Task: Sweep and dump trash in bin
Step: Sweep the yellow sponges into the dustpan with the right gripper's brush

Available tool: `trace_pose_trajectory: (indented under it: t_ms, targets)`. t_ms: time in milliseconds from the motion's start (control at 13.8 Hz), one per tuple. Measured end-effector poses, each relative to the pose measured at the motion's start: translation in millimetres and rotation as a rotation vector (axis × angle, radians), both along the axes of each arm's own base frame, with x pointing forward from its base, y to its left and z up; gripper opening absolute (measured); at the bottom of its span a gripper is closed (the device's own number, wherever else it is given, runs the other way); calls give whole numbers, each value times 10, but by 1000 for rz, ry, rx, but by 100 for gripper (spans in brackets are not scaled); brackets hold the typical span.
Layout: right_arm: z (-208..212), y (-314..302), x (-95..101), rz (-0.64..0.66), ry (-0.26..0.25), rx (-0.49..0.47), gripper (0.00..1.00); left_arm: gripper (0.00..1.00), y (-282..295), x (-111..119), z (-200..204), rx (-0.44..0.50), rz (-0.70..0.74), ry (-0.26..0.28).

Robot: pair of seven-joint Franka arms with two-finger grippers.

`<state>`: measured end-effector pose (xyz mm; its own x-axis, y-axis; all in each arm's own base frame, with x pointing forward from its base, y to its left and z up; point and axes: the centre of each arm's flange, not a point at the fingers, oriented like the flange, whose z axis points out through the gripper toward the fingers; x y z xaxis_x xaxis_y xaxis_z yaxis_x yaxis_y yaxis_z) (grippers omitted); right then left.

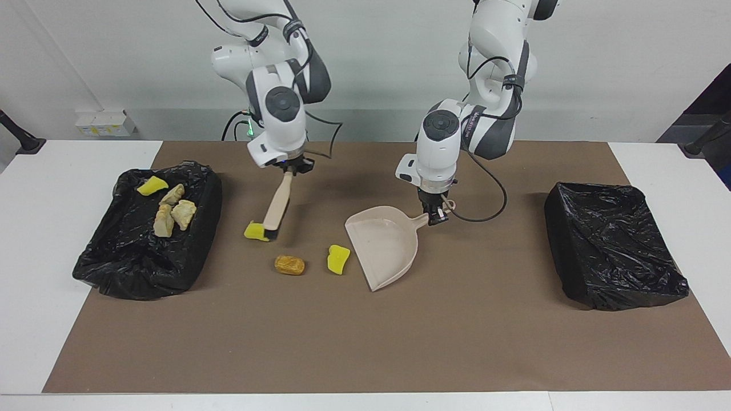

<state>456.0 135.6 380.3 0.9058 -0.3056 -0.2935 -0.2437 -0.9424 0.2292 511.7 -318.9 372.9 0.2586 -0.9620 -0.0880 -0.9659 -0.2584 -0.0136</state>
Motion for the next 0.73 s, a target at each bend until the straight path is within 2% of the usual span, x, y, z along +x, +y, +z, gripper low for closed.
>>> trace_pose_trajectory:
  t_ms: [145,291,509,727]
  targets:
    - [-124,-248,-81,-46,33,-11,26,31,-6,-29,-8,2,-4,2]
    - [-255,-394,-284,-68,58,-23,26,31,7,-66,-22,5,-5,7]
    - [-499,-427,-416,-65,2,-10,26,31,24,-99,-37,8,-6,11]
    - [-593,-313,-230,-47,-58,15,26,31,28,-106,-41,8,-6,10]
